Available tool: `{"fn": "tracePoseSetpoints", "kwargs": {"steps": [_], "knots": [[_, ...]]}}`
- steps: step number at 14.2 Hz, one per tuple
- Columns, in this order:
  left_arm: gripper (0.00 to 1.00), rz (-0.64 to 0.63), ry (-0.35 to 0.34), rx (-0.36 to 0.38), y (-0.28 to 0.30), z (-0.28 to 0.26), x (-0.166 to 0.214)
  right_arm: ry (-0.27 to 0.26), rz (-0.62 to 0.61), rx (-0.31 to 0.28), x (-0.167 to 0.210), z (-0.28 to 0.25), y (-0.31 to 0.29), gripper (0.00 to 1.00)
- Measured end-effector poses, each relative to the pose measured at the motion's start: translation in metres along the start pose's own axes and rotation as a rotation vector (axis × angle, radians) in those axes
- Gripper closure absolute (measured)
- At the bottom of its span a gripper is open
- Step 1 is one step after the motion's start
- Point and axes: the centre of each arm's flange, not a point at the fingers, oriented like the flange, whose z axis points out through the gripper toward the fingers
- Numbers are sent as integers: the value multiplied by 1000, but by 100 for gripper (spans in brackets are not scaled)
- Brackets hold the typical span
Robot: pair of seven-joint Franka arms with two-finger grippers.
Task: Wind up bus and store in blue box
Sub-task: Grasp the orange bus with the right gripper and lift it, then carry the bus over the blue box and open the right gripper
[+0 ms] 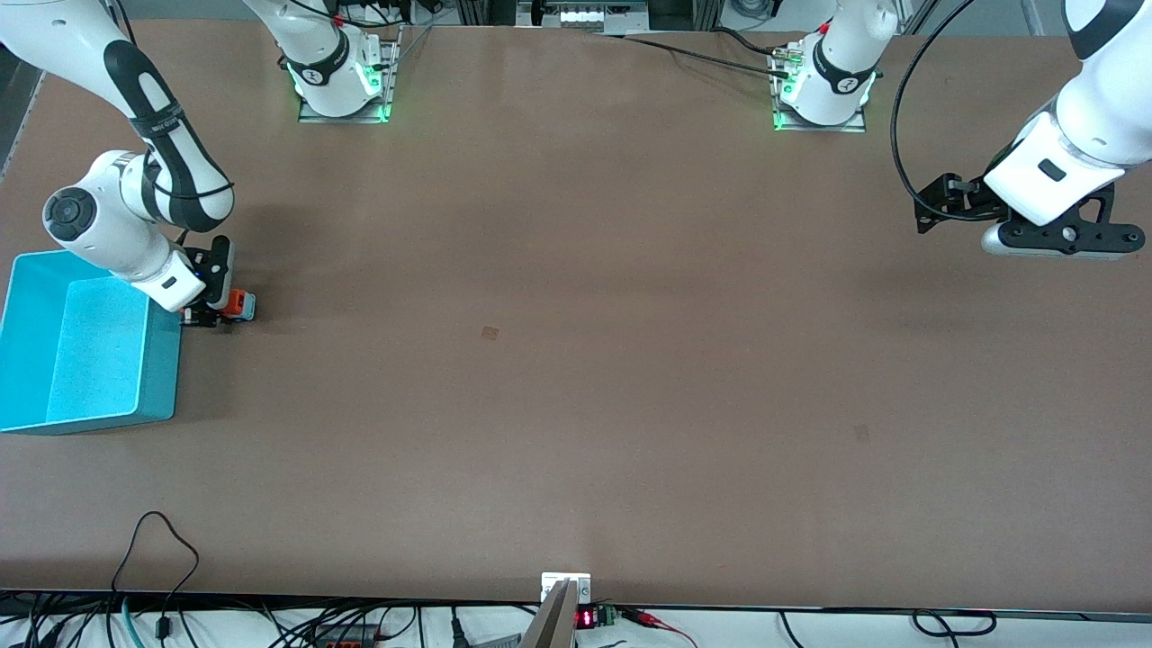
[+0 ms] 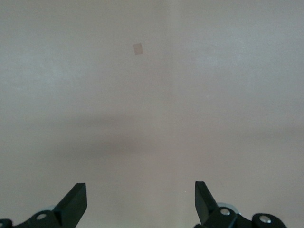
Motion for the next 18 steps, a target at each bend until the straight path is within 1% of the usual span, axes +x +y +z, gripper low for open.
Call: {"fn": "tracePoseSetpoints", "kwargs": {"steps": [1, 3, 6, 7, 8, 10, 11, 13, 15, 16, 18], "knots": [[0, 0, 0, 0, 0, 0, 0, 1, 9, -3, 1, -1, 1, 46], [0, 0, 0, 0, 0, 0, 0, 4, 76, -20, 10, -6, 8, 46], [0, 0, 0, 0, 0, 0, 0, 11, 258, -66, 32, -34, 27, 46], [0, 0, -2, 0, 0, 0, 0, 14, 338, -63, 40, -47, 33, 46], [0, 0, -4, 0, 0, 0, -1, 17, 443, -45, 46, -63, 38, 46], [0, 0, -8, 1, 0, 0, -1, 18, 674, 4, 47, -98, 46, 46], [0, 0, -9, 1, 0, 0, -2, 19, 776, 11, 44, -116, 49, 46], [0, 0, -12, 1, 0, 0, -2, 28, 965, -11, 25, -147, 52, 46], [0, 0, -12, 1, 0, 0, -3, 62, 1137, -22, -11, -163, 48, 46], [0, 0, -12, 1, 0, -1, -3, 74, 1199, -28, -30, -167, 45, 46], [0, 0, -12, 1, 0, -1, -3, 72, 1291, -48, -68, -172, 39, 46]]}}
